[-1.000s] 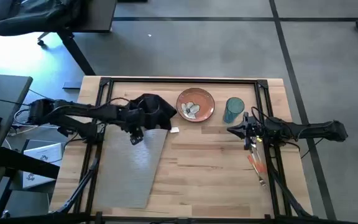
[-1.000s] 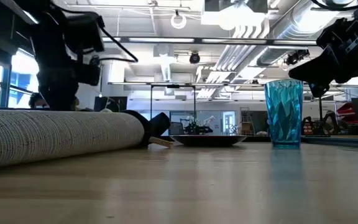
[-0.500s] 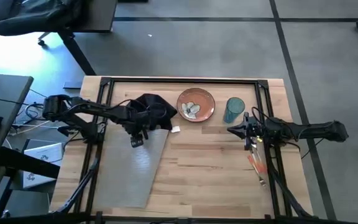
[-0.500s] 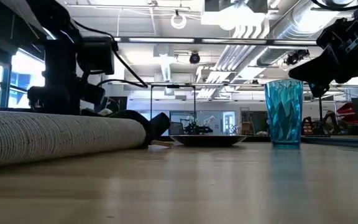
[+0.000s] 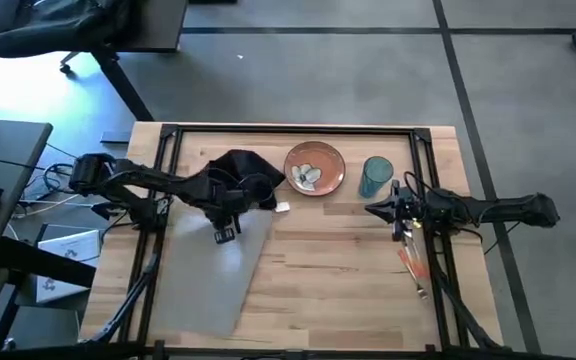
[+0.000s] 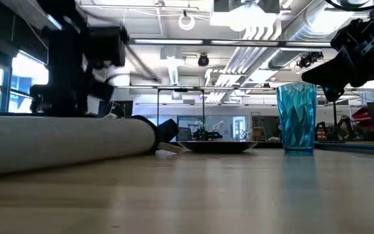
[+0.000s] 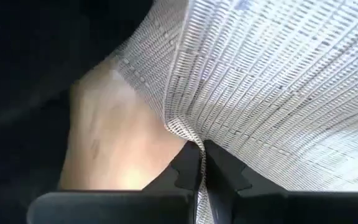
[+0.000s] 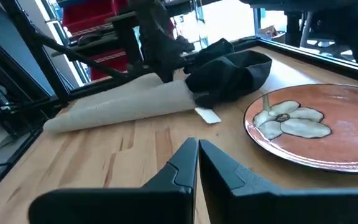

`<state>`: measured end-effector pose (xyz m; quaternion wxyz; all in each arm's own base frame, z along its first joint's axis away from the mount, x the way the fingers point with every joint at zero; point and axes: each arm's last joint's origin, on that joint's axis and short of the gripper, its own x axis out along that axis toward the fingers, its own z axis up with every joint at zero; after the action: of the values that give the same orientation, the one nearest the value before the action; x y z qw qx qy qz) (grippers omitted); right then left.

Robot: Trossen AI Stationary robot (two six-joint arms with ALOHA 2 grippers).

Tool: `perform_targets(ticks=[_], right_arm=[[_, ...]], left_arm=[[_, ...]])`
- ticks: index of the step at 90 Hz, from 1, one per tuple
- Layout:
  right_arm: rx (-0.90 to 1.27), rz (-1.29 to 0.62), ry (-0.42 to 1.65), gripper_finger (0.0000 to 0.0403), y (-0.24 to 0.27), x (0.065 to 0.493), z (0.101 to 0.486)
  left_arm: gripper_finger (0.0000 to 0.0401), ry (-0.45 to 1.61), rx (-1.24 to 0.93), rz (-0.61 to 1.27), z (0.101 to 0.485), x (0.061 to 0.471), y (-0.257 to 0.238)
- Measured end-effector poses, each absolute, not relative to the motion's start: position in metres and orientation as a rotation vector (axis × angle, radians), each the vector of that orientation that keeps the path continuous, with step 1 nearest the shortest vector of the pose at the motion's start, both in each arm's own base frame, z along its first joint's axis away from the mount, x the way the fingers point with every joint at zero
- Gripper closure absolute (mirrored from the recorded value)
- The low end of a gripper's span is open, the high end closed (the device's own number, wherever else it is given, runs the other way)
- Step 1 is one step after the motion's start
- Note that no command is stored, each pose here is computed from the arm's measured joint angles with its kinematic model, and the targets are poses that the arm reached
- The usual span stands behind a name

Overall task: Set table place
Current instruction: Prepare the gray tablemat

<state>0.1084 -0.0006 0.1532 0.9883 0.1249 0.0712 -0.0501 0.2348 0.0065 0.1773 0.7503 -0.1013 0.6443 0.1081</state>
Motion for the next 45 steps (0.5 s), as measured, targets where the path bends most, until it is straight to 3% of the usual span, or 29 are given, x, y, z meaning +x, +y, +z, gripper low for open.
perform_targets(ticks=[20, 45], right_arm=[[0.251, -0.1, 0.143, 0.0402, -0.001, 0.108, 0.153], [0.251, -0.099, 0.143, 0.0402, -0.001, 0.108, 0.153]], left_arm=[[0.04, 1.265, -0.296, 0.143, 0.234, 0.261, -0.011], [0.0401, 1.164, -0.282, 0.014, 0.268, 0.273, -0.029]])
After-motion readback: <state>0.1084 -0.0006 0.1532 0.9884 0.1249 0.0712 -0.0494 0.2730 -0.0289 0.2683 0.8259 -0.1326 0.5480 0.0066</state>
